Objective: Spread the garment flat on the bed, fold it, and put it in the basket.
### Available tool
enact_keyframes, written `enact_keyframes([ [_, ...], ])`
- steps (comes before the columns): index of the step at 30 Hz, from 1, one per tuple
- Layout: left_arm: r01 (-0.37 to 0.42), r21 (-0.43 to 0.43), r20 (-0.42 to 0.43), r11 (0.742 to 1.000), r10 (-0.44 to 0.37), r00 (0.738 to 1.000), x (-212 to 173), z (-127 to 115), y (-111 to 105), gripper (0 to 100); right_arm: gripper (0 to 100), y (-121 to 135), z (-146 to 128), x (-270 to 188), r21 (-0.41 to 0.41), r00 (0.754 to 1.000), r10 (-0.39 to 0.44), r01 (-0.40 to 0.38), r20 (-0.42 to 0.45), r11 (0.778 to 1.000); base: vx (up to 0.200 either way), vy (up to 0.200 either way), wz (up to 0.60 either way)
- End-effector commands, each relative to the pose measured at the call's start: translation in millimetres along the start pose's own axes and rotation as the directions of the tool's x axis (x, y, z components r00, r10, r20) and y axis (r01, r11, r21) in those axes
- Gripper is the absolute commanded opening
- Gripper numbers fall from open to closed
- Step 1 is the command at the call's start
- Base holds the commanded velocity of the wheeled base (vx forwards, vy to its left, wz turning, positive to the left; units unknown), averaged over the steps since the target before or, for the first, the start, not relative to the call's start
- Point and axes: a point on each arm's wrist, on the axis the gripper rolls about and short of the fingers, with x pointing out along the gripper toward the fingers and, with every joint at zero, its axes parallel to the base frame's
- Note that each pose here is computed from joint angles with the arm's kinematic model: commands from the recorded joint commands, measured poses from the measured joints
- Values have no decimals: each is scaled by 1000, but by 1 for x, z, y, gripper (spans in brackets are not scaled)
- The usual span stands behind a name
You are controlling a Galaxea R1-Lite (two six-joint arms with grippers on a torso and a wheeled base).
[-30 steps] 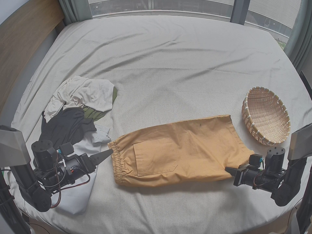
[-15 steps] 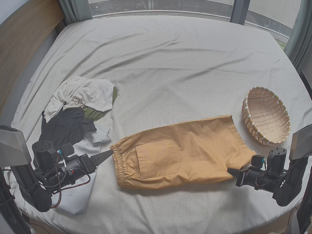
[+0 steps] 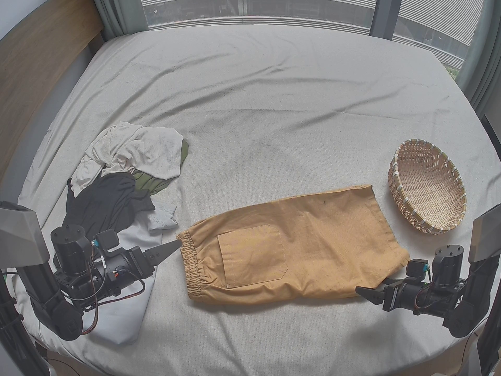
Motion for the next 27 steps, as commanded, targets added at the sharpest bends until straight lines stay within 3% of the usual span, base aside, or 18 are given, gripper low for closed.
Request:
enact_keyframes([
  [1,0,0,1,1000,0,1000,0,0,0,100,100,7,-10,1,-9,998,22,-23,-62,1000,0,0,0],
  [5,2,1,3,1000,-2,1000,0,1,0,100,100,23,-22,5,-43,987,76,-83,-145,996,0,0,0],
  [11,0,-10,-6,1000,0,1000,-2,-1,0,100,100,45,-26,7,-94,975,155,-172,-162,981,0,0,0],
  [24,7,-21,-18,1000,-8,1000,-2,-3,-1,100,100,75,5,-13,-185,941,339,-330,18,926,0,0,0],
  [27,-1,-22,-38,1000,0,999,-4,-8,-2,100,100,84,27,-20,-199,906,405,-378,122,904,0,0,0],
])
